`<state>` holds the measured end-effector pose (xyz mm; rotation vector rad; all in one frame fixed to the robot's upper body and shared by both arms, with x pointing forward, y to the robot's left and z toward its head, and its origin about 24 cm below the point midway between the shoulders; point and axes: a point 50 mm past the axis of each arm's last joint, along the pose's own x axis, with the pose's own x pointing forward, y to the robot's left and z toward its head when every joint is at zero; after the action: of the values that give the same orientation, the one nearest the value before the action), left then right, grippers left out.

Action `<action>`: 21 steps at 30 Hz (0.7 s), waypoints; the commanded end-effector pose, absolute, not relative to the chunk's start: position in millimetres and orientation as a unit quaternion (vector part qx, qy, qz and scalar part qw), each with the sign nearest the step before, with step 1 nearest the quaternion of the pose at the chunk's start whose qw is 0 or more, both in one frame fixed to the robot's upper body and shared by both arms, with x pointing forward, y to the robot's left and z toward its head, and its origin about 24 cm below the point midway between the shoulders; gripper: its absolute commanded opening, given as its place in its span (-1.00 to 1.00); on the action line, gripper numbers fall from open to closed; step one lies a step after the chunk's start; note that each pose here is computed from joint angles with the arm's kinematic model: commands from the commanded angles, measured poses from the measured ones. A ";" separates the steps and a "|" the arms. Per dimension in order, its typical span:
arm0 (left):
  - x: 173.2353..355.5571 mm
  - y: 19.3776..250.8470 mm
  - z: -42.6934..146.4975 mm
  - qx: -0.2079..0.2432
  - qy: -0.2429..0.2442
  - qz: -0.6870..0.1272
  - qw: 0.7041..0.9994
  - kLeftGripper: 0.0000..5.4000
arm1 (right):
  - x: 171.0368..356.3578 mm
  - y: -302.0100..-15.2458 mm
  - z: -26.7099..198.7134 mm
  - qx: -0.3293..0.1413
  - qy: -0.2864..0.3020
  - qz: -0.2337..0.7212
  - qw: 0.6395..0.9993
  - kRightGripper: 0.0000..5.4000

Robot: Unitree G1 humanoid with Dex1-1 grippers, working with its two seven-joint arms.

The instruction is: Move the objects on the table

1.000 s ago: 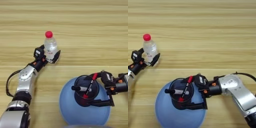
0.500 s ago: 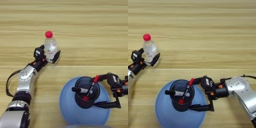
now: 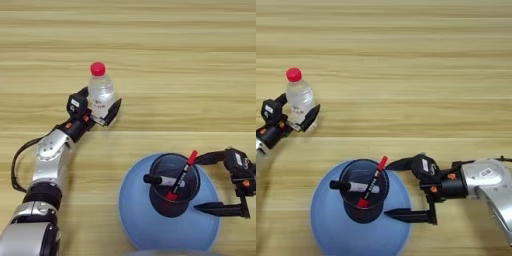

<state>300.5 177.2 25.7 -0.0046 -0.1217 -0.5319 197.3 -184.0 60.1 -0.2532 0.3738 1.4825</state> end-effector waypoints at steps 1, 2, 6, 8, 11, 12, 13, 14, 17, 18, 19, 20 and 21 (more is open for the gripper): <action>294.4 185.1 26.2 -0.001 -0.061 -0.260 0.964 1.00 | 198.3 -187.3 59.5 -0.121 0.171 0.662 0.720 0.99; 292.8 186.6 26.2 -0.001 -0.062 -0.260 0.964 1.00 | 198.5 -187.2 59.1 -0.120 0.171 0.661 0.721 0.99; 285.5 193.7 25.9 0.002 -0.061 -0.259 0.964 1.00 | 200.1 -187.2 57.4 -0.118 0.171 0.657 0.724 0.99; 281.5 199.6 26.1 0.005 -0.059 -0.258 0.964 1.00 | 200.6 -186.8 56.8 -0.118 0.171 0.656 0.725 0.99; 276.3 207.6 27.3 0.011 -0.057 -0.255 0.965 1.00 | 201.8 -186.2 55.6 -0.117 0.171 0.655 0.727 0.99; 274.7 209.3 28.0 0.013 -0.057 -0.255 0.965 1.00 | 202.0 -186.1 55.3 -0.116 0.171 0.654 0.727 0.99; 273.4 210.8 28.6 0.014 -0.057 -0.255 0.965 1.00 | 202.3 -185.9 54.9 -0.116 0.171 0.654 0.728 0.99; 272.2 212.2 29.3 0.014 -0.057 -0.254 0.965 1.00 | 202.6 -185.6 54.6 -0.116 0.171 0.654 0.728 0.99; 265.7 215.6 31.6 0.020 -0.059 -0.263 0.963 1.00 | 203.0 -184.8 53.7 -0.115 0.170 0.653 0.729 0.99; 263.1 216.1 33.5 0.024 -0.062 -0.271 0.960 1.00 | 203.2 -184.7 53.6 -0.115 0.170 0.653 0.729 0.99; 260.6 216.7 36.1 0.025 -0.066 -0.279 0.958 1.00 | 203.4 -184.6 53.4 -0.115 0.170 0.652 0.729 0.99; 258.7 217.6 38.6 0.026 -0.069 -0.285 0.956 1.00 | 203.7 -184.4 53.2 -0.115 0.170 0.652 0.730 0.99; 256.9 218.2 40.7 0.028 -0.071 -0.292 0.953 1.00 | 204.0 -184.1 53.0 -0.115 0.170 0.652 0.730 0.99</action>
<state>260.4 215.3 35.3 0.0488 -0.1404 -0.5620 200.4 -184.7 51.3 -0.2234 0.3854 1.4420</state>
